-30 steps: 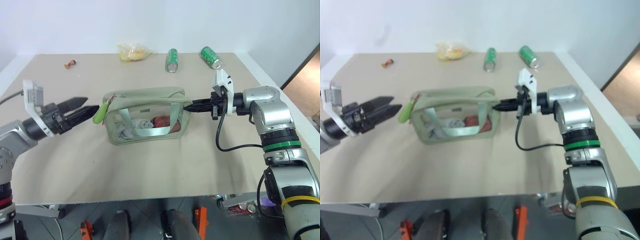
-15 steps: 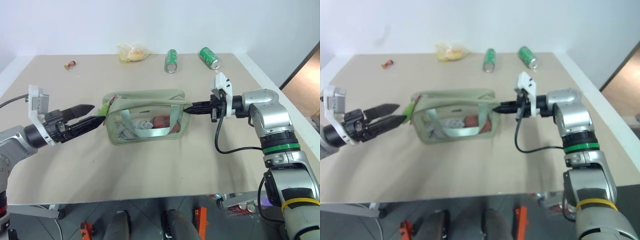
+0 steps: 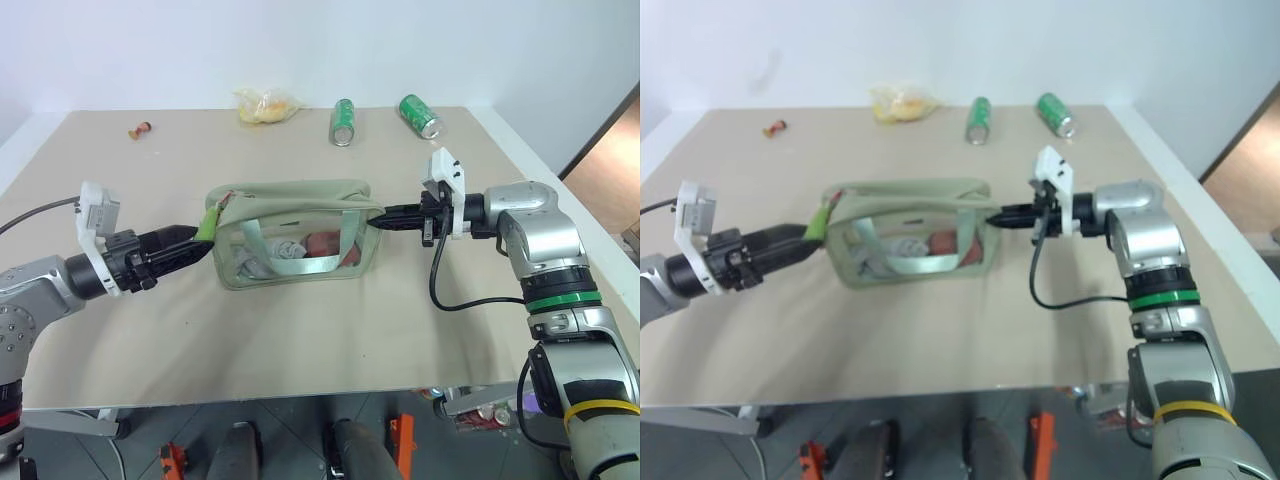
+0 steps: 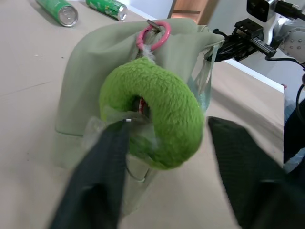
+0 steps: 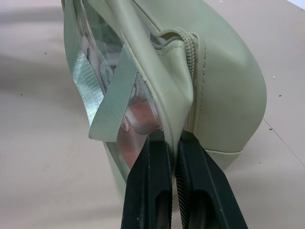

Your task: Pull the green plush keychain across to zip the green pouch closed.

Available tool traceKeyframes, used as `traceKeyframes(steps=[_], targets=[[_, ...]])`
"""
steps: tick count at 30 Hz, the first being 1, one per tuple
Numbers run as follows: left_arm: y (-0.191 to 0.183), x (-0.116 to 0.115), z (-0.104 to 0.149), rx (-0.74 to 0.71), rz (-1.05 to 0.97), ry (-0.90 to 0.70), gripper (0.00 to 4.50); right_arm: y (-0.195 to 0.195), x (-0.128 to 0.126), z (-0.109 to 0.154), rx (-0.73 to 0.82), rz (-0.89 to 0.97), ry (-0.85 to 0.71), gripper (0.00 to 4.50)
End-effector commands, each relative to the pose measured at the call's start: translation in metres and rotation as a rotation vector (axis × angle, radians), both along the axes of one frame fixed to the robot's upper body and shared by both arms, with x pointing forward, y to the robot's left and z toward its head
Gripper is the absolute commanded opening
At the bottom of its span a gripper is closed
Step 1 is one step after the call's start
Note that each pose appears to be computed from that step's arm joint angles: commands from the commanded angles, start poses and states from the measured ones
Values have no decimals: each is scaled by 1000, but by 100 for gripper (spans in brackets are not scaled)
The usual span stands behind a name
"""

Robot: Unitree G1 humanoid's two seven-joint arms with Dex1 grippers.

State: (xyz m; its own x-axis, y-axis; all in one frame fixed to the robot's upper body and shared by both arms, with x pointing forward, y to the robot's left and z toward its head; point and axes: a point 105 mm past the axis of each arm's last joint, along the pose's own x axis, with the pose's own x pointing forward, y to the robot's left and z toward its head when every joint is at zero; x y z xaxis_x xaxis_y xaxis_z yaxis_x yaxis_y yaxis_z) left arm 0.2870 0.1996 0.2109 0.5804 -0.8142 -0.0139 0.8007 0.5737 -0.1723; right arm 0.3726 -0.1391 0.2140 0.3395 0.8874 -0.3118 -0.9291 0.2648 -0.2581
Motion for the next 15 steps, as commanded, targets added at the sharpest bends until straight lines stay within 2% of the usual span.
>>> traceKeyframes(steps=[1, 4, 5, 10, 15], targets=[[-4, -1, 10, 12, -16, -53, 115, -5, -2, 8, -2, -16, -36, 0], [-5, 1, 9, 12, -16, -52, 18, -6, -2, 6, -5, -21, -32, 0], [-5, 1, 10, 15, -13, -52, 2, -5, -2, 6, -3, -22, -32, 0], [3, 8, 17, 37, 40, -89, 2, -5, -3, 4, -2, -23, -27, 0], [13, 19, 47, 44, 101, -202, 2, -3, -2, 4, -4, -21, -29, 0]])
